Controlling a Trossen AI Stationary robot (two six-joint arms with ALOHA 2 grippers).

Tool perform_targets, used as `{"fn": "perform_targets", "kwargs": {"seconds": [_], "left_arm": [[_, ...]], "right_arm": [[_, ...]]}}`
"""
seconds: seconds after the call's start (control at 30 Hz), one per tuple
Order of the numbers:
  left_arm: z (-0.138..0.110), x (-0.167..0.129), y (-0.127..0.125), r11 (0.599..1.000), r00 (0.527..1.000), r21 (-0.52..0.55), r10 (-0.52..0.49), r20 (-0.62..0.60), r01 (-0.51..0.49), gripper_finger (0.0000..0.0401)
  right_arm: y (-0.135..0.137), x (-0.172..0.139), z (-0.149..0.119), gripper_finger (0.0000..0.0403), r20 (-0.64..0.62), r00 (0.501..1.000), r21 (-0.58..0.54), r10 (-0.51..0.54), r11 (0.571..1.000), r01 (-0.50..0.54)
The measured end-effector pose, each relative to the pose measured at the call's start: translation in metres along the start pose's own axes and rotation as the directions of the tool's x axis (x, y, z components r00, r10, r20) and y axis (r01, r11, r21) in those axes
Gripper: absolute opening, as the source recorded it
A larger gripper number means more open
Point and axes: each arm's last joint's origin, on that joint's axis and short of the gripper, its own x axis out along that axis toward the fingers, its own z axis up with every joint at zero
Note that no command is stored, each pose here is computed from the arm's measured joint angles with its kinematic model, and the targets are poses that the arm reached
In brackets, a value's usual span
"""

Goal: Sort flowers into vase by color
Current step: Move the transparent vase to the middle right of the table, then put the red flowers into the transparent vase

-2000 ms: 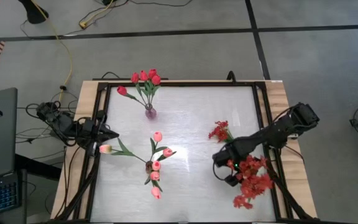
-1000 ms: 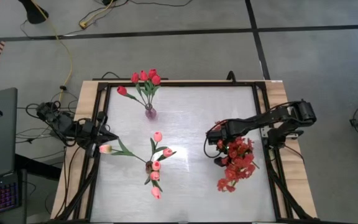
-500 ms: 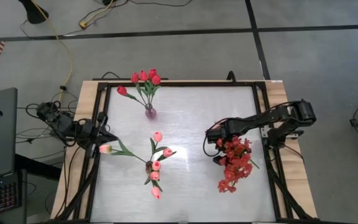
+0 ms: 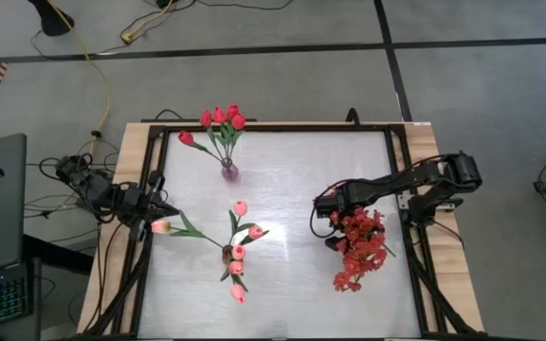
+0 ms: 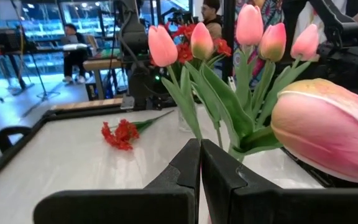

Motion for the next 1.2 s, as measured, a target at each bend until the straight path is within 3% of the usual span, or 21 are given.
{"fn": "perform_targets", "kwargs": {"seconds": [0.53,0.87,1.0,1.2], "left_arm": [[0.001,0.0,0.001,0.999,1.0,0.029,0.026,0.008,-0.026,0.0],[0.001,0.0,0.001,0.999,1.0,0.03,0.023,0.008,-0.023,0.0],[0.001,0.0,0.001,0.999,1.0,0.03,0.023,0.007,-0.023,0.0],[0.001,0.0,0.001,0.999,1.0,0.031,0.024,0.006,-0.024,0.0]], "right_arm": [[-0.013,-0.022,0.012,0.0293,0.039,0.999,0.214,0.025,0.976,-0.033],[-0.031,-0.046,0.023,0.0293,0.168,0.984,0.228,-0.054,0.974,0.014],[-0.03,-0.067,0.026,0.0293,0.293,0.949,0.146,-0.119,0.986,0.078],[-0.026,-0.099,0.017,0.0292,0.498,0.826,0.066,-0.265,0.961,0.269]]}}
